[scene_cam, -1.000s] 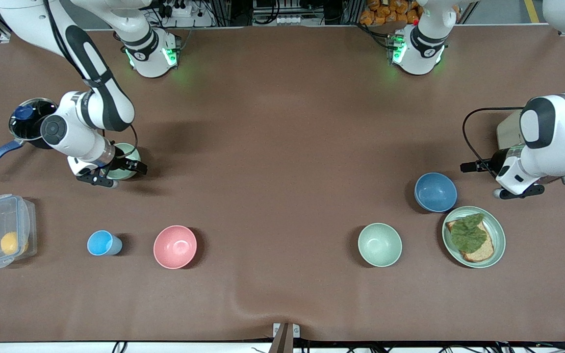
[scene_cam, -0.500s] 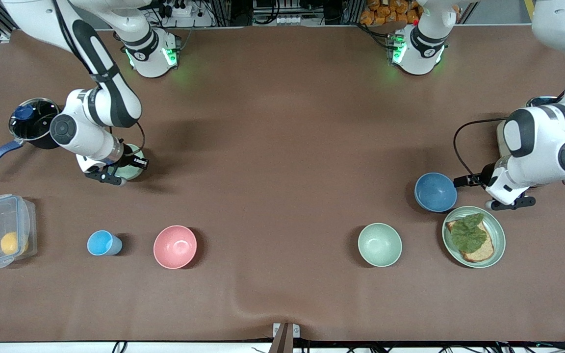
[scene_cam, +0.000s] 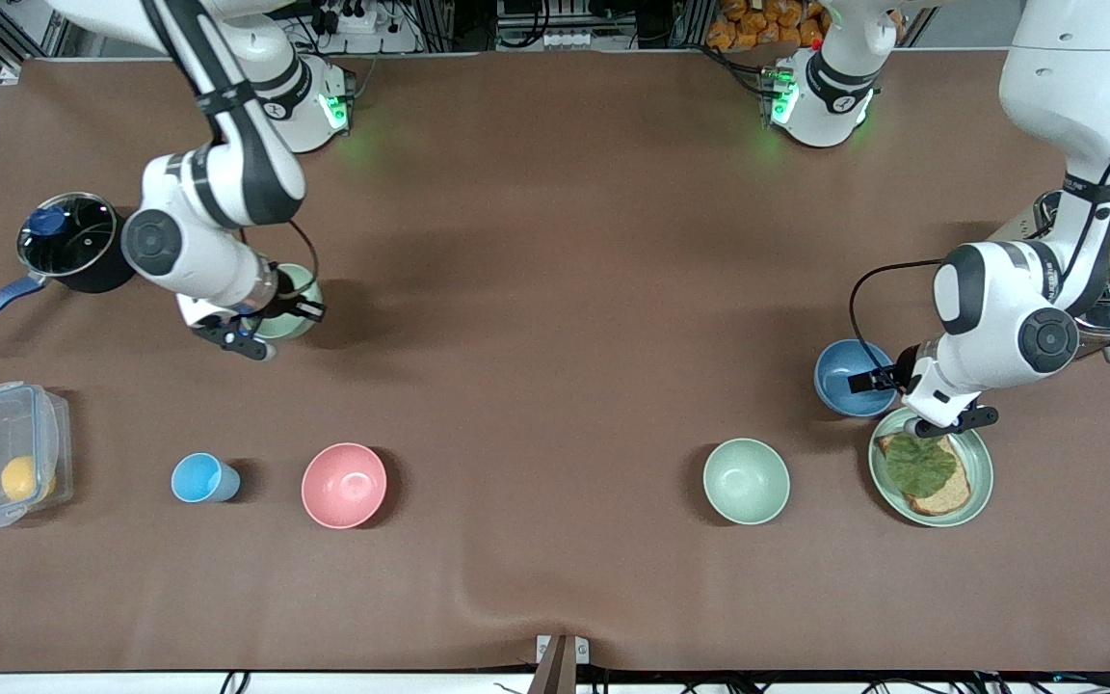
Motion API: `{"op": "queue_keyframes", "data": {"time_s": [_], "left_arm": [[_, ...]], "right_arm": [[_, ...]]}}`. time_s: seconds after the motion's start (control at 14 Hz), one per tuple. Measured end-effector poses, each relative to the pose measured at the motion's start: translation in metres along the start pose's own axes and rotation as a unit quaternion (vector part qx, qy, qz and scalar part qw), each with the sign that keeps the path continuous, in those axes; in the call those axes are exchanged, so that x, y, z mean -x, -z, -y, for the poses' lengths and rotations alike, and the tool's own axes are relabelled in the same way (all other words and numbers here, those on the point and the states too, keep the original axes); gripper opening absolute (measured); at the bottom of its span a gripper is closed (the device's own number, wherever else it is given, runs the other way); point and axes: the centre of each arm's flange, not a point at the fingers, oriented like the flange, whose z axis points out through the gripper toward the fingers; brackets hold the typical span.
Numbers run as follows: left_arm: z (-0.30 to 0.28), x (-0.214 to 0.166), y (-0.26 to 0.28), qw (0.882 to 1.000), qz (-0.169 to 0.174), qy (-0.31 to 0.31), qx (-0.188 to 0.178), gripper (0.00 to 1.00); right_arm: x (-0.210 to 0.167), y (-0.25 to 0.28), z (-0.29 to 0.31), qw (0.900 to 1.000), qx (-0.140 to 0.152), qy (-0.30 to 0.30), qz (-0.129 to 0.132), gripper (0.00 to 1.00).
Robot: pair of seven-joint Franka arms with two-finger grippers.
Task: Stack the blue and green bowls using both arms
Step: 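Grip the green bowl with the right gripper while the left gripper lowers, then carry the green bowl toward the table center with the right gripper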
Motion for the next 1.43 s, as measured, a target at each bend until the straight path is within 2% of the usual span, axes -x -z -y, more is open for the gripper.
{"op": "queue_keyframes", "data": {"time_s": [0.21,0.43,0.5,0.57,0.93,1.14,1.21,1.43], "left_arm": [[0.004,-0.001,-0.004,1.0,0.003,0.004,-0.001,1.0],[0.005,-0.001,-0.014,1.0,0.01,0.004,-0.002,1.0],[0.005,-0.001,-0.015,1.0,0.01,0.004,-0.001,0.93],[0.005,-0.001,-0.015,1.0,0.009,0.004,-0.001,0.93],[0.004,-0.002,-0.014,1.0,0.007,0.003,-0.001,0.42],[0.005,-0.004,-0.011,1.0,0.004,0.003,-0.001,0.12],[0.004,-0.007,-0.005,1.0,-0.003,0.003,0.001,0.06],[0.006,-0.013,0.03,0.999,-0.033,0.004,0.005,0.05]], "right_arm": [[0.036,0.01,0.055,0.999,-0.011,-0.037,-0.01,0.04],[0.061,0.016,0.093,0.996,-0.048,-0.069,0.006,0.04],[0.071,0.016,0.108,0.995,-0.058,-0.079,0.005,0.04],[0.081,0.013,0.125,0.994,-0.065,-0.09,0.001,0.04],[0.138,-0.029,0.224,0.987,-0.077,-0.138,-0.001,0.04],[0.155,-0.059,0.268,0.983,-0.073,-0.166,0.004,0.04],[0.16,-0.067,0.278,0.983,-0.068,-0.171,0.008,0.04],[0.176,-0.071,0.308,0.981,-0.041,-0.19,0.016,0.04]]}}
